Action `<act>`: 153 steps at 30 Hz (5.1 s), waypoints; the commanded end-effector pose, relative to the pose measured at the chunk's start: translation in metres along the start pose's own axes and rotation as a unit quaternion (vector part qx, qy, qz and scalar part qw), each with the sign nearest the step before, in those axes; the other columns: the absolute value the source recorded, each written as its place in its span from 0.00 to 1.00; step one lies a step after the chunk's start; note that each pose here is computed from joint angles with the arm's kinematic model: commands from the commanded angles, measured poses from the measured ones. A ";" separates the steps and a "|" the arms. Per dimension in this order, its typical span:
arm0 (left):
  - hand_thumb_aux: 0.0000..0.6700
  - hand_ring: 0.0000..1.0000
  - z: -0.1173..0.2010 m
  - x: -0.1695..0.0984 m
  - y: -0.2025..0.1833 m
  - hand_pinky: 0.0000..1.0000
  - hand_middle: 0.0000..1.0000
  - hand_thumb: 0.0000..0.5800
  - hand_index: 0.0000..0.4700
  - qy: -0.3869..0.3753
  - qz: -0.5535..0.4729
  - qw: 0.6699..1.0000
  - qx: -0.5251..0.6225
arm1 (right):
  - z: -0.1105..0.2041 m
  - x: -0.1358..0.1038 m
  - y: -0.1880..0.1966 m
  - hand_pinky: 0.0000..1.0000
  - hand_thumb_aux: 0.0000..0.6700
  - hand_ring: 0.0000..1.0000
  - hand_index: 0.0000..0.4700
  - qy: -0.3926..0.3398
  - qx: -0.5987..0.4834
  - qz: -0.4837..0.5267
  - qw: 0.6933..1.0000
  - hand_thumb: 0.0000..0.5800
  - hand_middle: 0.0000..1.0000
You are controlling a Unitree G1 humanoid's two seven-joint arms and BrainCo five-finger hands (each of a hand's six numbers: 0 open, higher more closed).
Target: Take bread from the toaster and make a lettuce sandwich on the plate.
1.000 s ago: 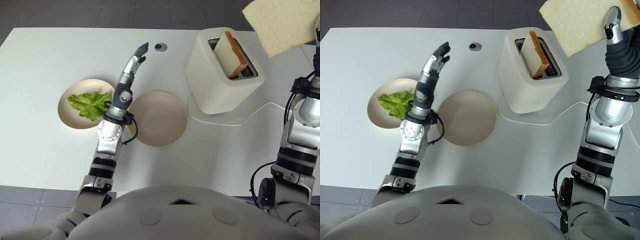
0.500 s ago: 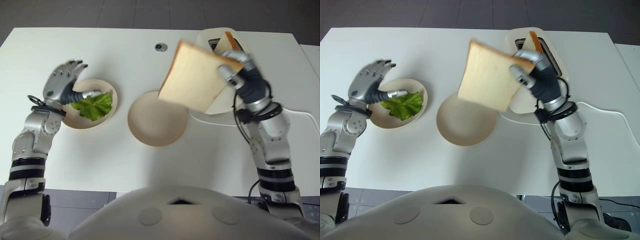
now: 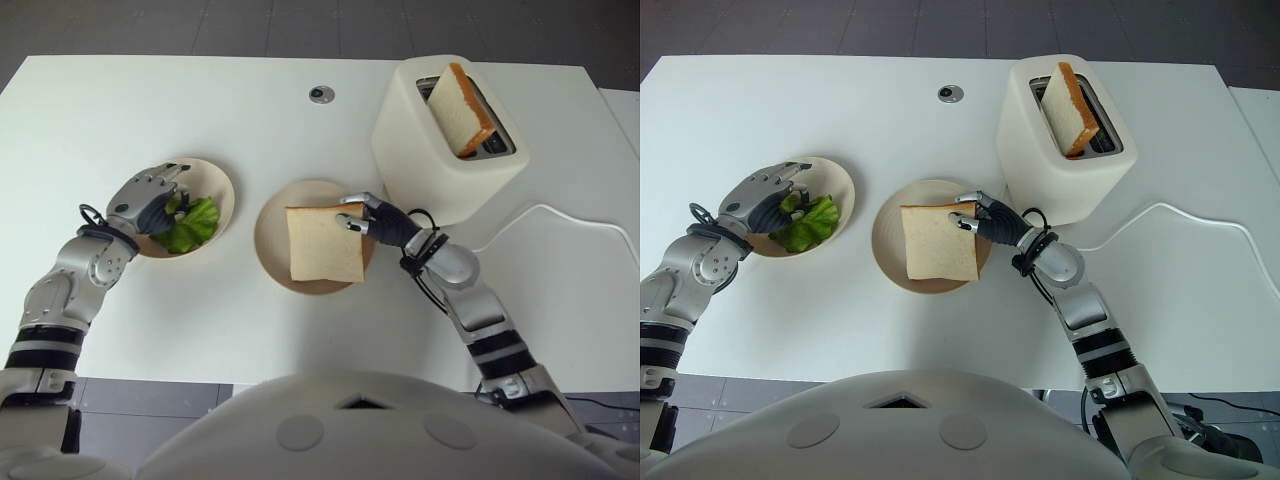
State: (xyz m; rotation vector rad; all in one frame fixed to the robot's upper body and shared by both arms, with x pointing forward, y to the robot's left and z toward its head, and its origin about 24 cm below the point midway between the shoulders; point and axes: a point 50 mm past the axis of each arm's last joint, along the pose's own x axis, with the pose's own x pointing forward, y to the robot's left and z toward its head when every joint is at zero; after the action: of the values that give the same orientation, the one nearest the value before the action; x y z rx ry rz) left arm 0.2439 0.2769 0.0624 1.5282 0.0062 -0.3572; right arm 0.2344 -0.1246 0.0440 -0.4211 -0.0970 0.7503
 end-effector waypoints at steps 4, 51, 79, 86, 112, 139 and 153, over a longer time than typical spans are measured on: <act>1.00 0.00 0.005 0.000 -0.003 0.00 0.00 1.00 1.00 -0.017 -0.016 1.000 -0.006 | -0.001 0.001 -0.003 1.00 1.00 1.00 1.00 0.004 -0.020 -0.004 1.000 1.00 1.00; 1.00 0.00 0.090 0.003 0.019 0.00 0.00 1.00 1.00 -0.279 0.104 0.935 -0.191 | 0.037 0.000 -0.022 0.00 0.00 0.00 0.00 -0.093 -0.019 -0.080 0.992 0.00 0.00; 0.00 0.00 0.165 0.019 0.002 0.00 0.00 0.00 0.00 -0.377 0.103 0.866 -0.312 | 0.072 -0.005 -0.030 0.00 0.00 0.00 0.00 -0.166 -0.035 -0.118 0.978 0.00 0.00; 0.00 0.00 0.152 0.024 0.014 0.00 0.00 0.00 0.00 -0.350 0.153 0.865 -0.325 | 0.132 -0.042 -0.078 0.00 0.00 0.00 0.00 -0.245 -0.203 -0.286 0.904 0.00 0.00; 0.00 0.00 0.157 0.024 0.013 0.00 0.00 0.00 0.00 -0.358 0.157 0.863 -0.318 | 0.052 -0.059 -0.151 0.00 0.00 0.00 0.00 0.246 -0.469 -0.179 0.829 0.00 0.00; 0.00 0.00 0.115 -0.002 0.056 0.00 0.00 0.00 0.00 -0.402 0.227 0.717 -0.523 | 0.107 -0.035 -0.113 1.00 1.00 1.00 1.00 -0.089 -0.123 -0.189 0.970 1.00 1.00; 0.00 0.00 0.111 -0.044 0.056 0.00 0.00 0.00 0.00 -0.534 0.097 0.645 -0.538 | 0.030 0.017 -0.033 1.00 1.00 1.00 1.00 -0.004 0.030 0.070 0.997 1.00 1.00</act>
State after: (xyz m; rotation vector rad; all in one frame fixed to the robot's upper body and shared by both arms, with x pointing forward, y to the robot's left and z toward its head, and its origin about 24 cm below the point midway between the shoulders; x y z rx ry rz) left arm 0.1984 0.1866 0.1392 -0.0940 -0.7871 -0.7526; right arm 0.2545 -0.1297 0.0893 -0.3388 -0.0705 0.8737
